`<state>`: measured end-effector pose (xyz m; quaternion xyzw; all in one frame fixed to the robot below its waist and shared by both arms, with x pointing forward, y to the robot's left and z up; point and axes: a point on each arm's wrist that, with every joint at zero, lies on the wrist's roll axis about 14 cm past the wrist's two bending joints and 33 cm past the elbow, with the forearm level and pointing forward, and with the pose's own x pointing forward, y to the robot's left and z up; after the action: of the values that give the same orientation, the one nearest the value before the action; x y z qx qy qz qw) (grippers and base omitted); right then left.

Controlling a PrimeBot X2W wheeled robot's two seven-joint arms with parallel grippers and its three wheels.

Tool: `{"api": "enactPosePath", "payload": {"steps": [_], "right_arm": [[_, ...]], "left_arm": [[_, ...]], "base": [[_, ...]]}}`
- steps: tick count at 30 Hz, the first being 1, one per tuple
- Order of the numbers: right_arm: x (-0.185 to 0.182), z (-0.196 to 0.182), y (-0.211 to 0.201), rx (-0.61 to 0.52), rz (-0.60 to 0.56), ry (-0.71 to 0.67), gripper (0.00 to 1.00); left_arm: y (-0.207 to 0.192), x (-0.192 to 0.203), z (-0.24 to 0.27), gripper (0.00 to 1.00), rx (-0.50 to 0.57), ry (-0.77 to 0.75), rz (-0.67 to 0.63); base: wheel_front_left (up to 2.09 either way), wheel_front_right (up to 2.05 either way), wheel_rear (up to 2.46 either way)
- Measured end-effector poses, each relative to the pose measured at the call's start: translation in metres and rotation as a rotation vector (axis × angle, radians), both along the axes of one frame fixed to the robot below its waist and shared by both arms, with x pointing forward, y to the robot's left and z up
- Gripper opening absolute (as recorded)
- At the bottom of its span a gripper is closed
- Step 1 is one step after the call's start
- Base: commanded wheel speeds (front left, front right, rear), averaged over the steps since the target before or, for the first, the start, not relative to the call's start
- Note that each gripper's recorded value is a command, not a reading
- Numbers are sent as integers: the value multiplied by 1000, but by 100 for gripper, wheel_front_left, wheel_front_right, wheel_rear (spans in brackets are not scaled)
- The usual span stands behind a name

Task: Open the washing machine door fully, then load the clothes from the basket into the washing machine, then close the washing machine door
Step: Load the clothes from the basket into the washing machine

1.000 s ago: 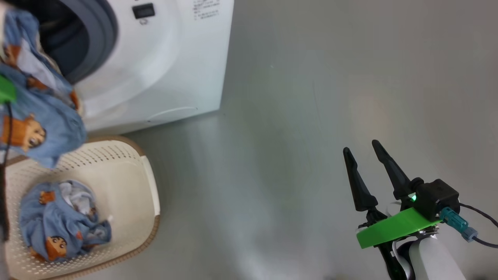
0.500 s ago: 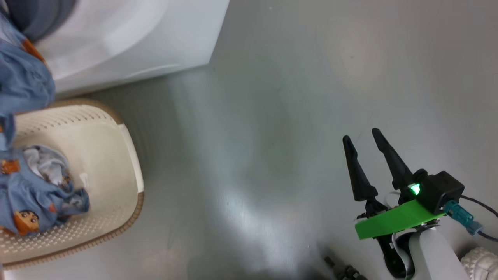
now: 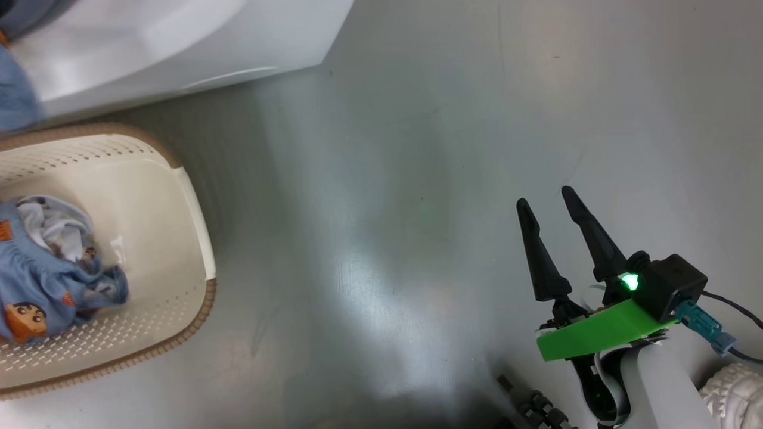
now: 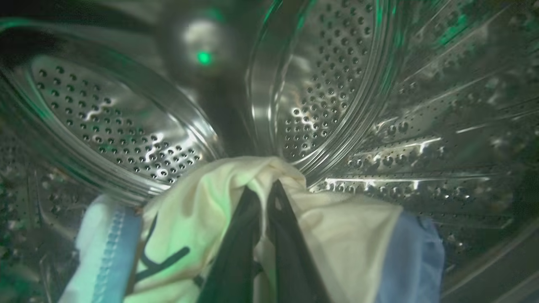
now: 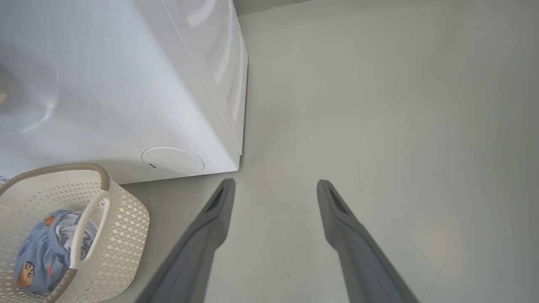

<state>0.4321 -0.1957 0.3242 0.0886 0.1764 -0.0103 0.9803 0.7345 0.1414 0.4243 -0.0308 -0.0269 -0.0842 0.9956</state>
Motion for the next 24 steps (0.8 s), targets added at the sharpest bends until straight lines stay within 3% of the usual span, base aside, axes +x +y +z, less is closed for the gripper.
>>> {"api": "enactPosePath", "payload": {"steps": [6,17,22,23,24], "right_arm": [[-2,-5,0,3,-2,15,100],[1,-6,-1,17,-9,13,100],[1,-7,2,26,-3,16,100],[1,-7,3,26,-2,15,100],[1,-6,3,27,-1,15,100]], "left_arm": [[-9,4,51,0,24,-190,-12],[-14,-8,80,0,49,-330,-19],[-8,-8,49,0,25,-229,-5],[-8,-9,36,9,23,-191,-5],[-6,-10,24,49,14,-150,3]], "base": [[0,0,0],[0,0,0],[0,0,0],[0,0,0],[0,0,0]]}}
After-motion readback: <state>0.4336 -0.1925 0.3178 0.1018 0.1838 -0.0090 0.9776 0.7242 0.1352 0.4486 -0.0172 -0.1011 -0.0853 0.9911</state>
